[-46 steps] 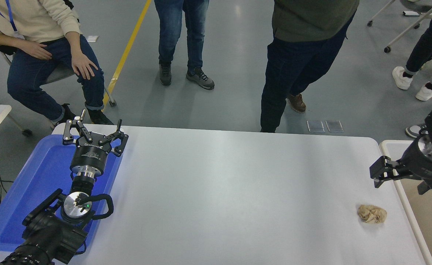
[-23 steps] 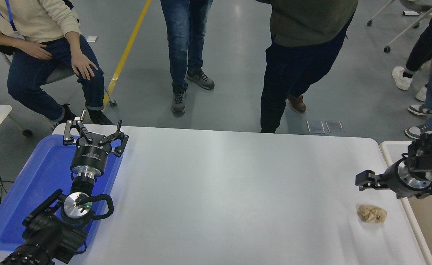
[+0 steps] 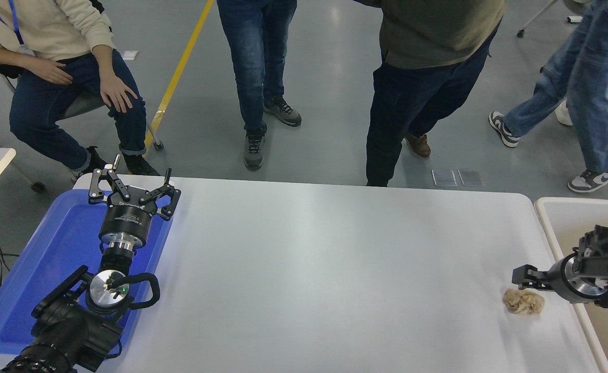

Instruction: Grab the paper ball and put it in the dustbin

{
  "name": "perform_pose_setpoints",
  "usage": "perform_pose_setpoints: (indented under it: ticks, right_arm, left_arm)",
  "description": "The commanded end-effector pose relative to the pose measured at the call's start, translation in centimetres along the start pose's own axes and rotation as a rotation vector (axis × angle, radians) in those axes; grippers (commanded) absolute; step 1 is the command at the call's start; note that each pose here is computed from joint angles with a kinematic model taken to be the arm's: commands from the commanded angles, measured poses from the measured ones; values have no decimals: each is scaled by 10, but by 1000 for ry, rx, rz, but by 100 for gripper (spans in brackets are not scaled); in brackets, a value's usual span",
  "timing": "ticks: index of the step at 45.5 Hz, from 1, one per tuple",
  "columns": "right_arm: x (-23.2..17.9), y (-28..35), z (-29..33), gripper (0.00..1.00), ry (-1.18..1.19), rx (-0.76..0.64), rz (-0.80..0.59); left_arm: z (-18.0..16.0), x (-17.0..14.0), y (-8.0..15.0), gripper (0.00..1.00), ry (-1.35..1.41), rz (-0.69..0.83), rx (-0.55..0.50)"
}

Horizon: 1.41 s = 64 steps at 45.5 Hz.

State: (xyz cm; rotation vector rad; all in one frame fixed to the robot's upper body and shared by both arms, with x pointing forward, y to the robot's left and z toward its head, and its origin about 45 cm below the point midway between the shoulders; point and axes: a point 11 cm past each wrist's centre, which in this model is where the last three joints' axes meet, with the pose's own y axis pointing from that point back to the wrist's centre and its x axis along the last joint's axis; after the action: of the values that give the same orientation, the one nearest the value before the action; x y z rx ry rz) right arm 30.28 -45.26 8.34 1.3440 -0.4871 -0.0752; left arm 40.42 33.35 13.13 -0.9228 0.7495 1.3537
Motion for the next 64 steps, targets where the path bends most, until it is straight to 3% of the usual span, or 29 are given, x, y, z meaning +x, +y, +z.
perform_pose_setpoints:
  ticks: [1,27,33,40,45,49,50,64]
  right_arm:
    - [-17,-17,-2,100,-34,14,-14]
    - [-17,-24,-17,99,-74,56,47]
    - [-18,-25,-17,94,-79,54,59]
    - [-24,-27,-16,70,-86,53,44]
    - [-24,-27,-18,44,-90,56,42]
    - [-29,-28,-19,4,-102,62,21]
    - [-29,-28,-20,0,-105,63,19]
    - [-25,-23,-17,0,-190,70,13]
  left_arm:
    - [1,0,0,100,0,0,-1]
    - [0,0,0,100,1,0,-1]
    - [1,0,0,100,-2,0,-2]
    - [1,0,0,100,-2,0,-2]
    - [0,0,0,100,1,0,-2]
    - [0,0,0,100,1,0,-1]
    - [0,0,0,100,0,0,-1]
    - [0,0,0,100,1,0,-2]
